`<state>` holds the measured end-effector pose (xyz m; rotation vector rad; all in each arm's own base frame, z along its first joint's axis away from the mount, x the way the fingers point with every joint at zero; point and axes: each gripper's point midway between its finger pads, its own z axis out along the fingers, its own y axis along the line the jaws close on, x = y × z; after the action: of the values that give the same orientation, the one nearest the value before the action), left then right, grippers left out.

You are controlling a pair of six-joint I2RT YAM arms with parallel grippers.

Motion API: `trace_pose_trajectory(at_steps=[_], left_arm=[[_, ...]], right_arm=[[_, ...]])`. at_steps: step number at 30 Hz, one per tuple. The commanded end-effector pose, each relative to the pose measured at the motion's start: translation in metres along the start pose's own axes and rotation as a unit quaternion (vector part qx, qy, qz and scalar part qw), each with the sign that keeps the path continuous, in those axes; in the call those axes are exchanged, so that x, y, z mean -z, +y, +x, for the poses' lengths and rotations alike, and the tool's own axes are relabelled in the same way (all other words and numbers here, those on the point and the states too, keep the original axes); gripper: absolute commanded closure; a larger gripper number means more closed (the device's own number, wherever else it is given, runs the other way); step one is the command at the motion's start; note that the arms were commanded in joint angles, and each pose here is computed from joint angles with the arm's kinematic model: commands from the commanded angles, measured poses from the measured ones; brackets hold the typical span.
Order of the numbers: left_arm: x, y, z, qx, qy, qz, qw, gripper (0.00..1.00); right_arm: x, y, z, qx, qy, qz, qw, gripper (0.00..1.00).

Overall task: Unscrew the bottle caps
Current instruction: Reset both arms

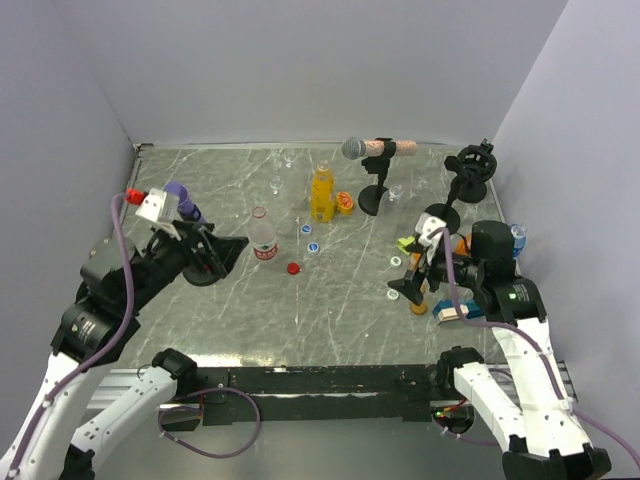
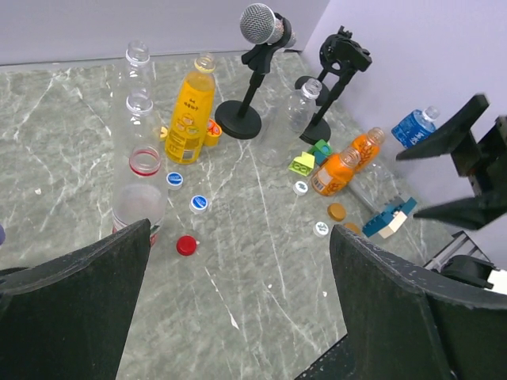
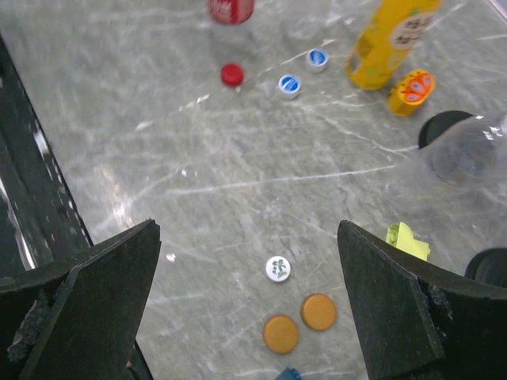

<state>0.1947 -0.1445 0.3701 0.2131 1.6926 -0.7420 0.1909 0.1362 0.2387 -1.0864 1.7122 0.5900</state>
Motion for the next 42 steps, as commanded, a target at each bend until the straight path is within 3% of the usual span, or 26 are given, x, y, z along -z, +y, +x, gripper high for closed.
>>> trace_pose_trajectory(at_steps=[1,7,11,20,27,42], left_arm=[[0.01,-0.005,-0.006,0.012,-0.031,0.012,0.999,0.03],[0.015,0.003,0.002,0.013,-0.03,-0.003,0.999,0.03],[0.015,0.006,0.009,0.009,-0.024,-0.007,1.0,0.03],[0.015,0.007,0.015,0.017,-0.025,-0.005,1.0,0.03],[0.01,0.006,0.017,0.024,-0.025,0.0,0.999,0.03],[-0.008,0.013,0.03,0.028,-0.027,0.002,0.999,0.03]], right_arm=[[0.014,-0.015,-0.038,-0.075,-0.041,0.065,0.994,0.01],[0.033,-0.04,-0.072,-0.15,-0.092,0.157,0.972,0.01],[0.04,-0.046,-0.084,-0.174,-0.105,0.175,0.963,0.01],[0.044,-0.06,-0.064,-0.199,-0.108,0.228,0.947,0.01],[0.049,-0.057,-0.058,-0.174,-0.105,0.23,0.952,0.01],[0.06,-0.075,-0.05,-0.224,-0.109,0.274,0.929,0.01]])
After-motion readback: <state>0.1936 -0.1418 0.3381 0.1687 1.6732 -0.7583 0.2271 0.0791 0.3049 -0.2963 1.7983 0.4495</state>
